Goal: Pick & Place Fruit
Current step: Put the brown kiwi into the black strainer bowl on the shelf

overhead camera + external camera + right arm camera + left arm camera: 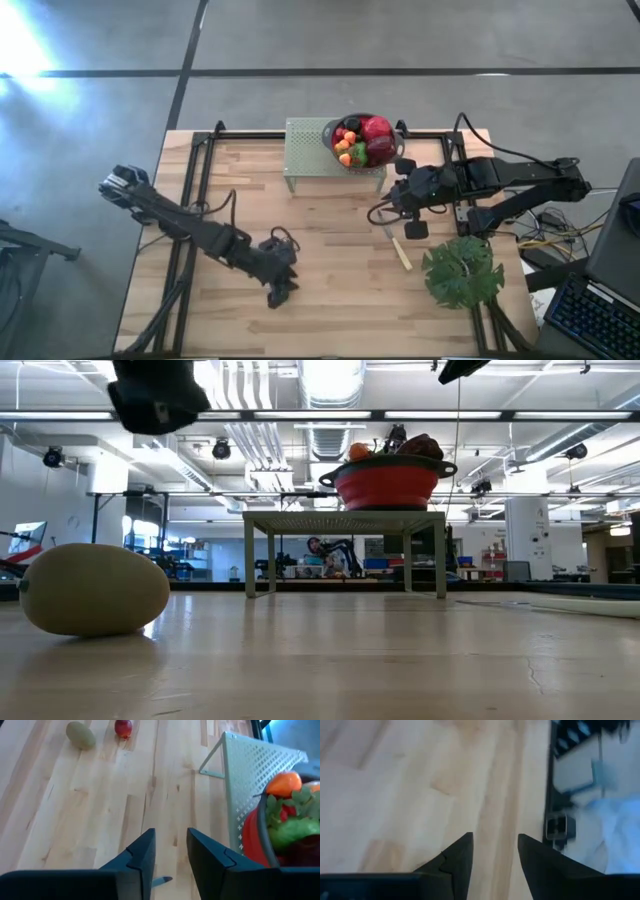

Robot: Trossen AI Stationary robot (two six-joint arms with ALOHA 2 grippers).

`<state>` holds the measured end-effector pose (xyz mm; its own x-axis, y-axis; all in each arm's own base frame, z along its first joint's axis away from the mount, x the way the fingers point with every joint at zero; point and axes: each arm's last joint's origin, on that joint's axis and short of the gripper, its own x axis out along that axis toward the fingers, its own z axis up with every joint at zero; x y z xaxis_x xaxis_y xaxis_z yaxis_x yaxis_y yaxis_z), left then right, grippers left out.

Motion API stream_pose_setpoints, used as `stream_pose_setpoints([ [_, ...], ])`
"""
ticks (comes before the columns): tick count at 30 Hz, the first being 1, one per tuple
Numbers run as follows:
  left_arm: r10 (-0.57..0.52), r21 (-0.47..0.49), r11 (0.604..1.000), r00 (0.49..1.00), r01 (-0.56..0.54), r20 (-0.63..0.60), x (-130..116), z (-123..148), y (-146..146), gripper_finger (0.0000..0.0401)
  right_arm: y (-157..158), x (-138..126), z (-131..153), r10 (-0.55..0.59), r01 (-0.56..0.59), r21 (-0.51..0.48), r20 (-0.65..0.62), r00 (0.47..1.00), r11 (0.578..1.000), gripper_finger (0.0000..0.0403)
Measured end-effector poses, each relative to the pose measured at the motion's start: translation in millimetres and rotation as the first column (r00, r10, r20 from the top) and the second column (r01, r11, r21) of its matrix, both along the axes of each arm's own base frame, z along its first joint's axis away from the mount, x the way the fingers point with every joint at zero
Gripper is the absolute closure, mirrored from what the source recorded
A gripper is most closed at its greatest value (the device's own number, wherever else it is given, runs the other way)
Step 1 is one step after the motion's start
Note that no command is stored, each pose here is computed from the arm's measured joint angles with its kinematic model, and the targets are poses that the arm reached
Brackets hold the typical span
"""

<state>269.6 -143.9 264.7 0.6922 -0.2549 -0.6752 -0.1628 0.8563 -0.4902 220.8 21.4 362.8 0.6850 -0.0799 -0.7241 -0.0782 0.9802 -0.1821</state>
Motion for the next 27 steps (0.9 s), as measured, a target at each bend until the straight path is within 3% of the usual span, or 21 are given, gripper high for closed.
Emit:
stream_pose_setpoints([
  [4,-0.087,0.119,0.989,0.996,0.085,0.012,-3,-16,-29,0.0220,0,-4,-1,-0.027,0.027,0.021,-0.026,0.999,0.999,0.0305],
  [7,-0.078,0.099,0.992,0.996,0.082,-0.047,3,-30,-43,0.0201,-1,-5,-2,-0.008,0.009,0.002,-0.039,0.999,1.000,0.0313],
  [11,-0.031,0.060,0.997,0.983,0.043,-0.182,6,-36,-64,0.0195,-1,-4,-1,-0.003,0.003,-0.010,-0.026,1.000,1.000,0.0326],
  [16,0.092,0.230,0.973,0.927,-0.006,-0.365,10,-31,-85,0.0219,-1,-4,-1,-0.004,0.004,-0.009,-0.025,1.000,1.000,0.0341],
  [20,0.215,0.380,0.923,0.899,-0.059,-0.383,17,-28,-98,0.0240,-1,-4,-1,-0.008,0.008,-0.009,-0.025,1.000,1.000,0.0350],
  [24,0.224,0.409,0.911,0.889,-0.045,-0.399,27,-41,-106,0.0249,-1,-4,-1,-0.004,0.003,-0.013,-0.025,1.000,1.000,0.0357],
  [27,0.282,0.392,0.914,0.856,-0.103,-0.433,31,-49,-101,0.0240,-1,-4,-1,-0.013,0.013,-0.004,-0.023,1.000,1.000,0.0360],
])
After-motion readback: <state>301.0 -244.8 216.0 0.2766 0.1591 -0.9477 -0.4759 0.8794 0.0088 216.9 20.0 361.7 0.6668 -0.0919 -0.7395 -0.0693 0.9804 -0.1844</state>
